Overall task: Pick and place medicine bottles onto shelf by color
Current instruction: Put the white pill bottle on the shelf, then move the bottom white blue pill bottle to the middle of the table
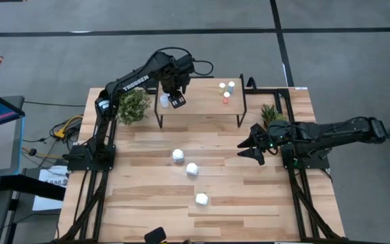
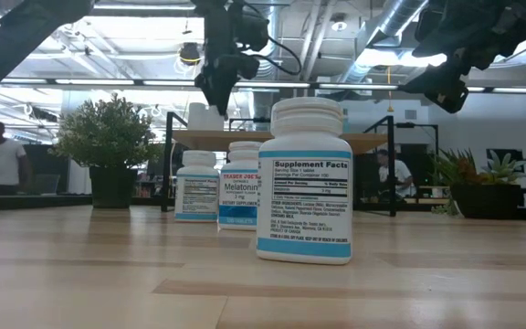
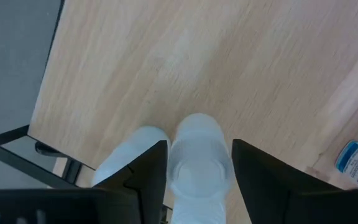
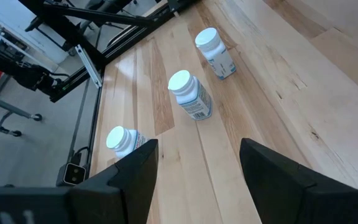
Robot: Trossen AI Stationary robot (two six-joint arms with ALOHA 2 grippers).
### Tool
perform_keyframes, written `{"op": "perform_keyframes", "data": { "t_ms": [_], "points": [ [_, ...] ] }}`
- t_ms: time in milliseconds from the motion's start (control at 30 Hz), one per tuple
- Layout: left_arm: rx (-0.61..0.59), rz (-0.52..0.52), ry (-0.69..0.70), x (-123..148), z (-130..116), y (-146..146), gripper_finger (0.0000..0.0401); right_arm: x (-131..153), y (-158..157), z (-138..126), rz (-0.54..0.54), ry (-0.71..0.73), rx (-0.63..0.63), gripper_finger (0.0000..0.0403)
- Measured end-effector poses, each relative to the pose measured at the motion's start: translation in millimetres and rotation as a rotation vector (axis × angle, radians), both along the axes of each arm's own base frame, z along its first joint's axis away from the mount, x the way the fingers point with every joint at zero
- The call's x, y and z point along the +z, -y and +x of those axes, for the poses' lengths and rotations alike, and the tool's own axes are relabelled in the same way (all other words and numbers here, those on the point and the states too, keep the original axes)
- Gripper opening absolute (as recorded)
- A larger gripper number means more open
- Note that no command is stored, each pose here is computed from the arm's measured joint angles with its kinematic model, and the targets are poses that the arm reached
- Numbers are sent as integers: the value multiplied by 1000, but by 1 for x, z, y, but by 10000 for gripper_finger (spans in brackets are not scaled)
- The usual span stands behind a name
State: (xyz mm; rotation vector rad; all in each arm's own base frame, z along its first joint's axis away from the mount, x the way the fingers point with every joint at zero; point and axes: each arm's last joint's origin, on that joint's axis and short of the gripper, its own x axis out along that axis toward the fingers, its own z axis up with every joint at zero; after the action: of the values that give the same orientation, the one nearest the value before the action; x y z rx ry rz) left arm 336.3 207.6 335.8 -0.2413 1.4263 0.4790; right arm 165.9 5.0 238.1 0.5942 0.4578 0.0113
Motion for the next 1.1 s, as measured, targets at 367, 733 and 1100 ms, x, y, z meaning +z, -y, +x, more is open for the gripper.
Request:
{"op": "perform_keyframes", "data": {
  "t_ms": [367, 733, 1100],
  "points": [
    [-11, 15, 18, 6, 0, 0, 200, 0, 0, 0, 0, 0, 0, 249],
    [-63, 87, 144, 44, -2, 18, 206, 0, 0, 0, 0, 0, 0, 249],
    [-231, 47, 236, 69, 10, 96, 206, 0, 0, 0, 0, 0, 0, 249]
  ]
}}
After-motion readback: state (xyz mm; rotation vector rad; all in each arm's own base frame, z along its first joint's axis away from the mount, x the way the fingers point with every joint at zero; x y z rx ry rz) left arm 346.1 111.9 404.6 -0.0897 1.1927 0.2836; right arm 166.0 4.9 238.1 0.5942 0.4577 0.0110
